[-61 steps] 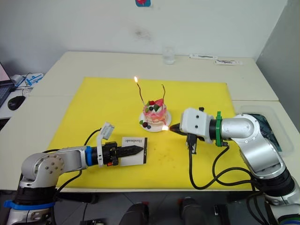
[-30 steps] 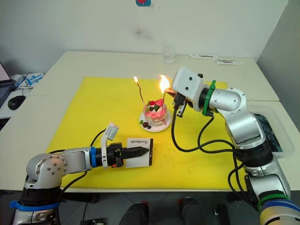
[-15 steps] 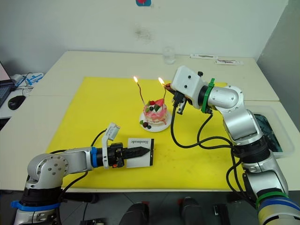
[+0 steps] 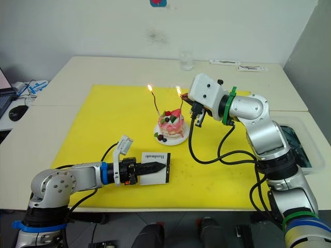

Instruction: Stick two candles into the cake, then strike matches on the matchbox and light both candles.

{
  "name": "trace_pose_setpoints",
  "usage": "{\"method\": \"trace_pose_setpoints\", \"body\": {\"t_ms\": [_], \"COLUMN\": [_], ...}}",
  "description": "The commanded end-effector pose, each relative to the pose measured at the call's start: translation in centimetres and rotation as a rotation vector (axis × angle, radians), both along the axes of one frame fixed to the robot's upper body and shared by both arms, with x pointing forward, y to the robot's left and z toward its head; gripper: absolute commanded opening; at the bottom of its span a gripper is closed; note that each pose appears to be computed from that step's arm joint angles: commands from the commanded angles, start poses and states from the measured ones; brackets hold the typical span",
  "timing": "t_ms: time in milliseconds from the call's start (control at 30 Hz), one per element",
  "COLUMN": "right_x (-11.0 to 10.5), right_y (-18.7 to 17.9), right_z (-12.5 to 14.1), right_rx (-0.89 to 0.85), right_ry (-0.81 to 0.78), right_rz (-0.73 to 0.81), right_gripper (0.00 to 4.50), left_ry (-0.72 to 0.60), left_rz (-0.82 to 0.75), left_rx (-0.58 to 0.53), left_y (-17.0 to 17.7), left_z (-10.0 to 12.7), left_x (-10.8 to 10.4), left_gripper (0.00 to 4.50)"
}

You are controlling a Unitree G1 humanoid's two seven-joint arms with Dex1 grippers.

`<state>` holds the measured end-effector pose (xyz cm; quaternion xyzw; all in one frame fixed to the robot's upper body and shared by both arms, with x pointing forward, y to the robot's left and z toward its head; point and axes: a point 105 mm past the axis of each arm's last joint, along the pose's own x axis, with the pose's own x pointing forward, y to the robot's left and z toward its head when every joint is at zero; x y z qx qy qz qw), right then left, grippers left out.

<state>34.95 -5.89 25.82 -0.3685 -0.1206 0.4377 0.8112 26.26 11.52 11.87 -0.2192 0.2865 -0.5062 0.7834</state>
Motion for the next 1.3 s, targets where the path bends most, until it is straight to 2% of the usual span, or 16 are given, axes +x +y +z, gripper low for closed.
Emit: {"method": "trace_pose_setpoints", "body": {"t_ms": [33, 1100, 1300], "right_x": [-0.4, -0.4, -2.5], "right_y": [0.0, -0.2, -0.3], "right_z": [1.0, 0.8, 0.9], "right_rx": [0.007, 0.011, 0.014], "right_ry": [-0.040, -0.012, 0.026], "right_rz": [0.009, 0.003, 0.069], "right_gripper": [0.02, 0.02, 0.02], "left_ry": [-0.049, -0.047, -0.044], "left_rz": [-0.029, -0.034, -0.038], "left_rx": [-0.010, -0.017, -0.025], "left_y": [-0.4, -0.6, -0.7], "left_z": [1.1, 1.1, 1.2], "left_x": [-0.1, -0.2, -0.1], "left_gripper": [0.00, 0.00, 0.00]}}
